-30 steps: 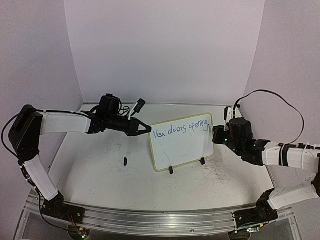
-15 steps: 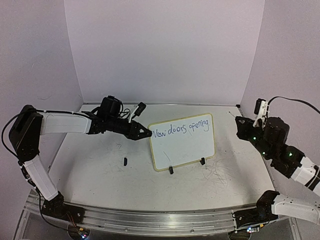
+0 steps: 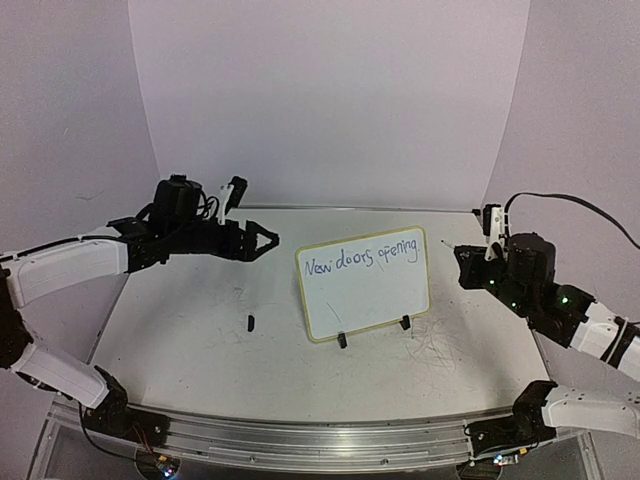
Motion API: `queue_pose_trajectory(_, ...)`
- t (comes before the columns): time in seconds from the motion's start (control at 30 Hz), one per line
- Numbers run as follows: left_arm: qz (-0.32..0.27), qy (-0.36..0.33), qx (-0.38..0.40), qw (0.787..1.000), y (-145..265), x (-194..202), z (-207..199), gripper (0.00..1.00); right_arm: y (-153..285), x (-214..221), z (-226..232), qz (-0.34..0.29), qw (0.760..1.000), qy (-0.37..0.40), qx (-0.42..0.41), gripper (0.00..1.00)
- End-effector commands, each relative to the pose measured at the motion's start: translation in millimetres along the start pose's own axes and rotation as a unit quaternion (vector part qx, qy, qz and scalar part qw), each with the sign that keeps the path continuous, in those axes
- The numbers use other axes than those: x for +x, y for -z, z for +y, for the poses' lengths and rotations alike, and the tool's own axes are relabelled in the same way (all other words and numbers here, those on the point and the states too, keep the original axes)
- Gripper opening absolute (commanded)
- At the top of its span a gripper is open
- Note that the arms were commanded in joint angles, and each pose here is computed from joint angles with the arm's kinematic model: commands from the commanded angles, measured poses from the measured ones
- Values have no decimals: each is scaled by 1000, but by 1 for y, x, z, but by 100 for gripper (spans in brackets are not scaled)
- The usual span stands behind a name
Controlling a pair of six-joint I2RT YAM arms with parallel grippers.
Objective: Write a sentence on the whiteboard
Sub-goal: Pick up the pen cap from the center of the board.
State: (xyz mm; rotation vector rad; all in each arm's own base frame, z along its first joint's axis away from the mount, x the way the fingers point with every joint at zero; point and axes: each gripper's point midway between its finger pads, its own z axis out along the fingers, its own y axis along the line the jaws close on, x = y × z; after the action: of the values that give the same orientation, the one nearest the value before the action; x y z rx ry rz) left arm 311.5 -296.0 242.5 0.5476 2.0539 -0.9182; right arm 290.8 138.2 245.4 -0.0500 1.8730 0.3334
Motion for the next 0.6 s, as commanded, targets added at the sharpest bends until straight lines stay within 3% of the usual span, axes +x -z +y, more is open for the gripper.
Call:
queue_pose_trajectory(0.0,46,164,-190,967,20,56,73,96,3,-20,13,-27,999,20,-31,0)
queue_pose_trajectory(0.23,172,245,-218,929,-4,131,90,81,12,-29,20,-51,997,27,-58,0)
queue_pose_trajectory(0.4,209,240,-231,920,-25,152,96,77,15,-23,25,-51,995,18,-80,0)
queue_pose_trajectory(0.57,239,230,-244,911,-42,171,102,65,15,-15,26,-44,995,14,-89,0)
